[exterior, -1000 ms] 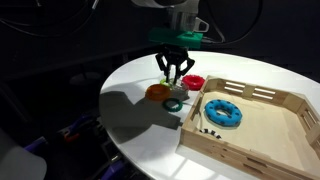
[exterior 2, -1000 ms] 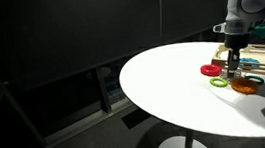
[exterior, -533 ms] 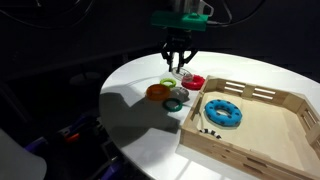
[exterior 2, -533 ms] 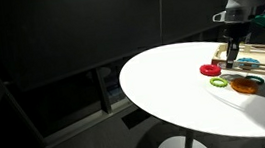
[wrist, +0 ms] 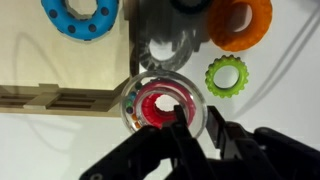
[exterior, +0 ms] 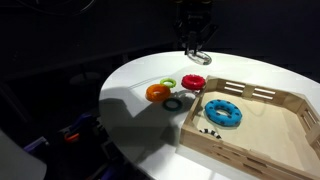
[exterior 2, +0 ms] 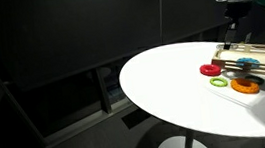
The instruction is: Put the clear ring on the tray
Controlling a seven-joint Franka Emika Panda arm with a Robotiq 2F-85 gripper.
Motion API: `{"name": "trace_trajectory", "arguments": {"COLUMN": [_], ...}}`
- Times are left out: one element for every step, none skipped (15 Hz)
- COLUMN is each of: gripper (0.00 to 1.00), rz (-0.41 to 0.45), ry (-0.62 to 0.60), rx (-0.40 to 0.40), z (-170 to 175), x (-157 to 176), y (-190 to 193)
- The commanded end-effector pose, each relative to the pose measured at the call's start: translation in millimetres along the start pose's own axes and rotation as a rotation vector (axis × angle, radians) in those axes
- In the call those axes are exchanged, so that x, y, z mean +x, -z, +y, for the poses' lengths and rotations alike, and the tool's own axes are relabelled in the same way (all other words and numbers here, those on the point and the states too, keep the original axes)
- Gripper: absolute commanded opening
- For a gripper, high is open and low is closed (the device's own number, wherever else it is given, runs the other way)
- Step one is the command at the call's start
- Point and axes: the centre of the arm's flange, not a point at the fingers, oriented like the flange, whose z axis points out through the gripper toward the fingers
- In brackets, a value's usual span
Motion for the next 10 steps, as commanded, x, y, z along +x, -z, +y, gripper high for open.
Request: {"name": "trace_trajectory", "arguments": {"gripper": [0.1,0.1,0.1,0.1,0.1,0.1,0.1,0.1,0.1,0.1], "rz": [0.014,0.021,0.026,0.029,0.025,0.022,0.013,0.004,-0.008,-0.019], "ry": [-0.085,-0.108,-0.126,-0.148,-0.17,-0.189,-0.207,-0.224,-0.239,-0.251], "rx": [-0.026,-0.035,-0.038,-0.045,-0.051,-0.054,-0.058,-0.059,-0.061,-0.06], "z": [32,41,48,56,64,71,78,83,89,94], "x": [10,10,10,10,10,9,8,7,5,3], "y": [22,26,28,28,27,24,20,15,9,3]}}
